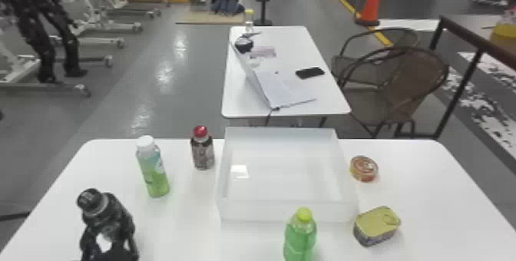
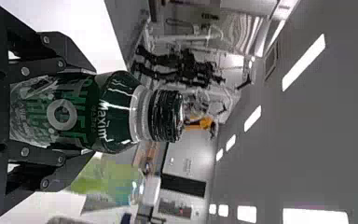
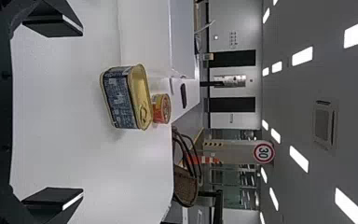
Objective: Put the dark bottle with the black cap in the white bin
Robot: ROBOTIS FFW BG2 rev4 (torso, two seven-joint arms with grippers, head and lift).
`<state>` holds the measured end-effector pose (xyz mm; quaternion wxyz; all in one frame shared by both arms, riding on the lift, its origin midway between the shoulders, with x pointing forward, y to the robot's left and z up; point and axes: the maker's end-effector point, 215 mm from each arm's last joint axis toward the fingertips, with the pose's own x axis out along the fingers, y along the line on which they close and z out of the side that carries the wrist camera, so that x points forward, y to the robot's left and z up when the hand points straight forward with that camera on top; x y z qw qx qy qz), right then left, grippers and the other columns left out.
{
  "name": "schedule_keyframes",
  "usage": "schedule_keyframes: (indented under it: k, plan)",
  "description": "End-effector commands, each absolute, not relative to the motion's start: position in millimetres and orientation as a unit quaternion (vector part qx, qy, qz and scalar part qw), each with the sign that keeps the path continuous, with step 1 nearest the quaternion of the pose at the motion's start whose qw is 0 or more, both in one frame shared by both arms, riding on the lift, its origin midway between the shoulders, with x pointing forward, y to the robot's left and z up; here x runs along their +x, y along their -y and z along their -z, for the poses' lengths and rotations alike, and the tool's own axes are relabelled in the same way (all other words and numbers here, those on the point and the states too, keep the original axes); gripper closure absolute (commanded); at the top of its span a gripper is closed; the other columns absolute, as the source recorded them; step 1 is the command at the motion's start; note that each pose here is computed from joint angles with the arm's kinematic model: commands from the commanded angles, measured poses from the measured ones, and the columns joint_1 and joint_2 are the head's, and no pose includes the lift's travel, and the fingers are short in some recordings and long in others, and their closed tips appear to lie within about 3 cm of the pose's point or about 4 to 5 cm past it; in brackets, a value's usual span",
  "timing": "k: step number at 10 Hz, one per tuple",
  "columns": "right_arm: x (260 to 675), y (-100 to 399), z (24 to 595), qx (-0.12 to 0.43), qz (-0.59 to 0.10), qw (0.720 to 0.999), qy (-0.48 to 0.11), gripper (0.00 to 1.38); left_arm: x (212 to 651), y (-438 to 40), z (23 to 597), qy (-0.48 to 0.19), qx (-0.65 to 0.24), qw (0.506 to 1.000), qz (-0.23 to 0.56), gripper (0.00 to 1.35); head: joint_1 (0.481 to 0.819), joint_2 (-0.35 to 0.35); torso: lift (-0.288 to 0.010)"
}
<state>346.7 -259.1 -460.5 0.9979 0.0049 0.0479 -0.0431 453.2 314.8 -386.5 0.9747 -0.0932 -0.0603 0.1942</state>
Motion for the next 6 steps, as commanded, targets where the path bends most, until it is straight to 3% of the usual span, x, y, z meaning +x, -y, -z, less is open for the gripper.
schedule_keyframes:
  k: [1, 6]
  plan:
    - [346, 259, 461, 0.005, 0.043, 0.998, -0.049, 0.09, 470, -281, 363, 0.070, -0.118, 0.981, -0.135, 0.95, 0.549, 0.000, -0.100]
    - [347, 259, 463, 0.007, 0.042, 0.998, -0.050, 0.09, 559, -152, 299, 0.077, -0.178, 0.974, 0.113, 0.95, 0.549, 0.000, -0.100]
